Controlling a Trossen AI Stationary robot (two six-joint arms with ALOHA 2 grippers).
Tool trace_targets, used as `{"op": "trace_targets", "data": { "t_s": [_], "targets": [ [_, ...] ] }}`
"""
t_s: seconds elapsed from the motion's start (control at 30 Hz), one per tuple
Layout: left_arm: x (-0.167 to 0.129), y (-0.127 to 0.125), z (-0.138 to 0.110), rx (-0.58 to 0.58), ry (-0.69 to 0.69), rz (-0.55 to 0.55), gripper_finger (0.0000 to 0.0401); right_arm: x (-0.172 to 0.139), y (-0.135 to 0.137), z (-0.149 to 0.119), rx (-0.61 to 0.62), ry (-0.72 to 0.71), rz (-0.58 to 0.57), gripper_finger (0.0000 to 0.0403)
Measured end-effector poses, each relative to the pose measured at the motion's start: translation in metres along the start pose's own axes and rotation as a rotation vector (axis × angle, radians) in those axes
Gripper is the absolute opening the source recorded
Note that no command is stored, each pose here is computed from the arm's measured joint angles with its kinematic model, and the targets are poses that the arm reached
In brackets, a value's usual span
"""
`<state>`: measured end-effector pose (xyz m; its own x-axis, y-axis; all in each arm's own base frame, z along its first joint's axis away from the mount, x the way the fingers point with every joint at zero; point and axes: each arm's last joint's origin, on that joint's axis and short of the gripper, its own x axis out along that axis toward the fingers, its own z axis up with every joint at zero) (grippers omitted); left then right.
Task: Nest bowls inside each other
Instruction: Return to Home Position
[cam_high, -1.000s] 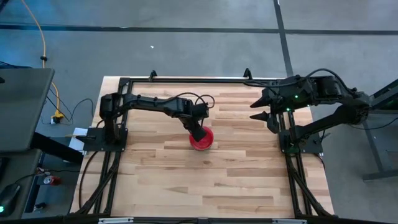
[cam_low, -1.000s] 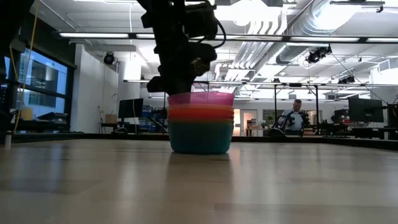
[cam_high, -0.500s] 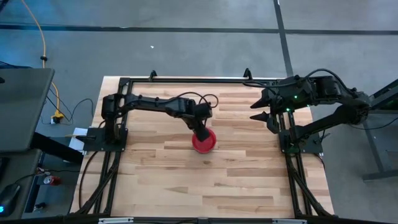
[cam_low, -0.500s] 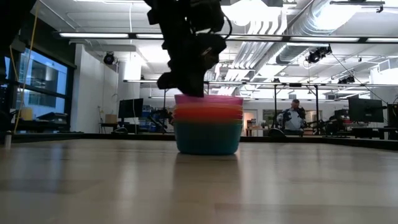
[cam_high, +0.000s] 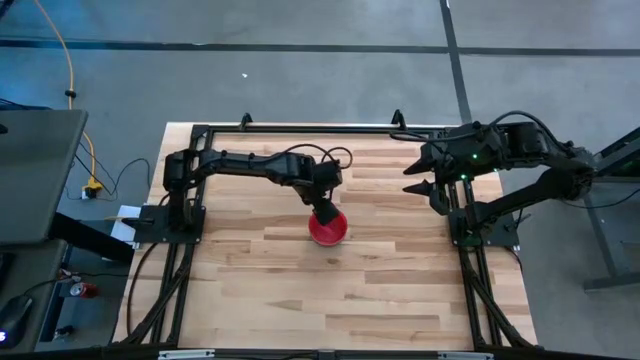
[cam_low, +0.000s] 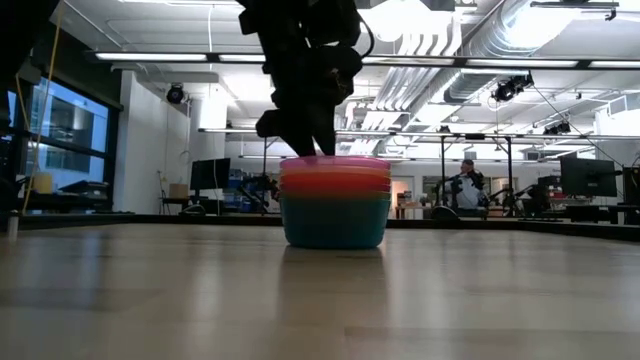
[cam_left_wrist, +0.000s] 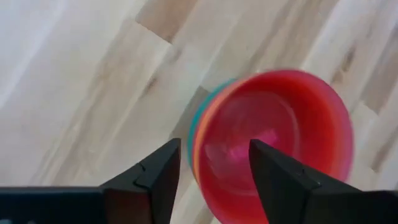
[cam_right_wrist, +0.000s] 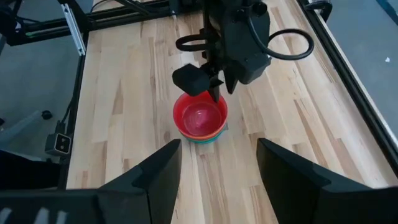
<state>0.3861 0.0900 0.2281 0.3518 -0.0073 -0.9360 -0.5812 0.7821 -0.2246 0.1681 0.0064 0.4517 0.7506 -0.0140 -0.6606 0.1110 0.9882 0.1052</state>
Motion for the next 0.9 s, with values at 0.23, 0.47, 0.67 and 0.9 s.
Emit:
{"op": "trace_targets", "data": {
  "t_s": [0.23, 0.47, 0.67, 0.9],
  "targets": [
    [-0.041, -0.022, -0.005, 0.248, -0.142, -0.105, 0.0184, 0.008, 0.000, -0.003, -0.167, -0.109, -0.117, 0.0200],
    [-0.103, -0.042, -0.027, 0.489, -0.471, -0.137, 0.0184, 0.024, -0.011, -0.060, -0.082, -0.422, -0.089, 0.0191],
    [-0.137, -0.027, -0.062, 0.512, -0.833, -0.236, 0.0184, 0.021, -0.024, -0.111, 0.022, -0.803, -0.109, 0.0171],
    [-0.175, 0.026, -0.117, 0.337, -1.259, -0.268, 0.0184, -0.014, -0.036, -0.151, 0.019, -1.185, -0.162, 0.0163]
  ]
}}
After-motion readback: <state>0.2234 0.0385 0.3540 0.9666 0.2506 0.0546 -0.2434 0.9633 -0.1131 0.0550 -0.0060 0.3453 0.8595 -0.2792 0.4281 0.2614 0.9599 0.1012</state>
